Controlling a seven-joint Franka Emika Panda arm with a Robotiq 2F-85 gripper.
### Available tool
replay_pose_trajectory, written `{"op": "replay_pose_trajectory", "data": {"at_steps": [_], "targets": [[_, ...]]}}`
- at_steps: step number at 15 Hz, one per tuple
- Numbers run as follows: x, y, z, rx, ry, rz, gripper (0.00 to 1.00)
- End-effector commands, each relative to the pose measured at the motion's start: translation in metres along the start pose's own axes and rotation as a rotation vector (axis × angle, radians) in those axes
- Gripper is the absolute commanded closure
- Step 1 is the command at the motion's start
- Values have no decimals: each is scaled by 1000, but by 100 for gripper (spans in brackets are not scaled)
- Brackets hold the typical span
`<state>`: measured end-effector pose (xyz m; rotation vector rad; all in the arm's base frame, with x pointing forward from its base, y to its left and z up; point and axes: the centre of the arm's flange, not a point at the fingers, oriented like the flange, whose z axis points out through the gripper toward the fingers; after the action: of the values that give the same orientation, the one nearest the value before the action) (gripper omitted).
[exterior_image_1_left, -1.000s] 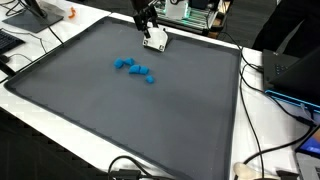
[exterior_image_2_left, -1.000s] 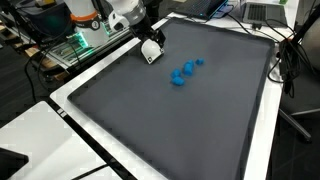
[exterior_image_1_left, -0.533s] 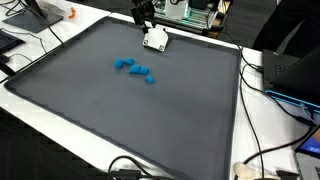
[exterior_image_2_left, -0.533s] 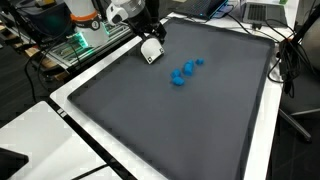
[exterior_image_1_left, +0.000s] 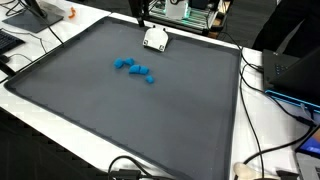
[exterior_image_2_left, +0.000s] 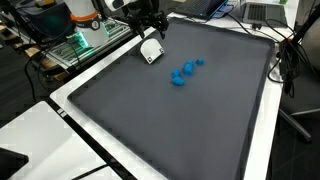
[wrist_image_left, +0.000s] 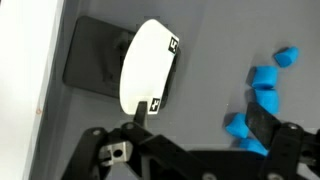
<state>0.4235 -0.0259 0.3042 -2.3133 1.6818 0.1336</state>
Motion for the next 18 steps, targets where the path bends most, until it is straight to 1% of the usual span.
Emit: {"op": "replay_pose_trajectory", "data": {"at_steps": [1,4,7,10,13,16,18], "targets": [[-13,-24,-27,-44,80,-186,0],[-22,-51,-41,-97,142,-345,0],[-31,-76,-54,-148,176,-498,0],[-38,-101,-63,-184,186,-654,0],[-46,-124,-67,-197,203,-817,0],[-52,-144,-66,-213,205,-979,0],[-55,-155,-61,-247,205,-1079,0]]}}
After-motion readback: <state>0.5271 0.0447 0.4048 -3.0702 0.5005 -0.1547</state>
